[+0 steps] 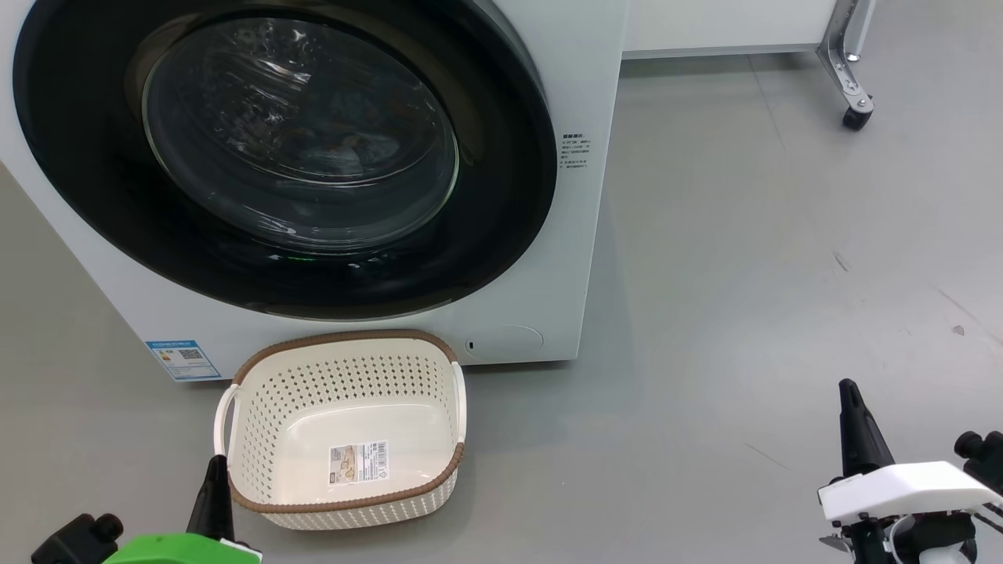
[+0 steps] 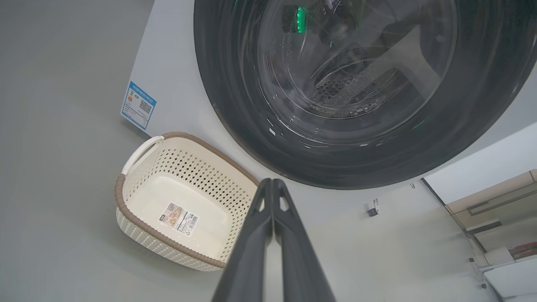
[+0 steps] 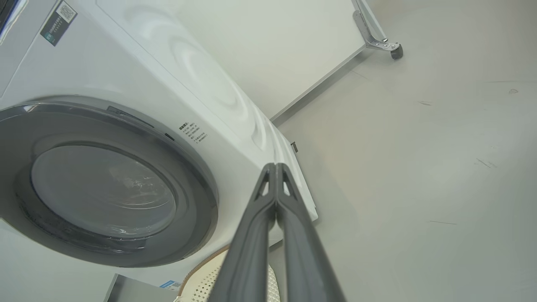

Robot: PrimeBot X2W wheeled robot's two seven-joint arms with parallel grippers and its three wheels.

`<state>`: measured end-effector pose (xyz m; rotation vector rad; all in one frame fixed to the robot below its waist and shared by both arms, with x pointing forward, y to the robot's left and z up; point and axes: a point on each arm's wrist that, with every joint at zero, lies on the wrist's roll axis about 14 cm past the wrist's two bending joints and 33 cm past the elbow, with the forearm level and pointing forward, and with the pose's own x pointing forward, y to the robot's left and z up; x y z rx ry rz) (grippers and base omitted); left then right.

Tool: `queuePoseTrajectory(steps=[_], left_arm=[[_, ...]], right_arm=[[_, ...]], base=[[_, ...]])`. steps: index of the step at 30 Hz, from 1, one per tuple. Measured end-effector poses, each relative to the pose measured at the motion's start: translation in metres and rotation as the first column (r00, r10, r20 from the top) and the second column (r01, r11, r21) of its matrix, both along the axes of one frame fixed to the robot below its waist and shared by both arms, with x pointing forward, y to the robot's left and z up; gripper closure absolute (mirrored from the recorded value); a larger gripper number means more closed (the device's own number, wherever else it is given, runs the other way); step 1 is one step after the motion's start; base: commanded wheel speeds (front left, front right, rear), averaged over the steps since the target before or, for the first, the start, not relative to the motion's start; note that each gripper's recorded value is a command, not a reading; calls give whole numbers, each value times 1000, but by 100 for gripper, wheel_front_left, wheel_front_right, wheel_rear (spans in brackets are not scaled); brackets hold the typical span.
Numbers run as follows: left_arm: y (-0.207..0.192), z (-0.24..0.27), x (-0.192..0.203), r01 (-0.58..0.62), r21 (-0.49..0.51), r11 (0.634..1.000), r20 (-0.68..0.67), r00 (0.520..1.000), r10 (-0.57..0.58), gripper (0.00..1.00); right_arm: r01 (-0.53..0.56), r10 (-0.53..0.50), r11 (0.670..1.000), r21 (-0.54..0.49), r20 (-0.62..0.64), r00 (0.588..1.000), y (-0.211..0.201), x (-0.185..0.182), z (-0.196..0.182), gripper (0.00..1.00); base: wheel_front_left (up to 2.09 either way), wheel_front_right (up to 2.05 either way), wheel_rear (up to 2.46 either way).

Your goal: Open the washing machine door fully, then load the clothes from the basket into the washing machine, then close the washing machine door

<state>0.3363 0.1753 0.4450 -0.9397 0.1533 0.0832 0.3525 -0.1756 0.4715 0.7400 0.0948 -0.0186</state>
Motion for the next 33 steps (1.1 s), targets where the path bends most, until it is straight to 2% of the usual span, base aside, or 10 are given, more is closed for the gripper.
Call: queuePoseTrajectory(steps=[9, 17, 33], left_arm=[[2, 3, 5, -13, -83, 996, 1, 1000, 13, 100], [4, 4, 10, -31, -179, 983, -3, 1000, 31, 100], [5, 13, 21, -40, -362, 931, 6, 999, 46, 100]], right_arm=[[27, -26, 993, 114, -14, 1000, -6, 3, -1, 100], [45, -40, 973, 228, -26, 999, -10, 7, 0, 100], [90, -74, 885, 458, -53, 996, -19, 10, -3, 100]], base=[[0, 0, 0], [0, 0, 0], [0, 0, 0]])
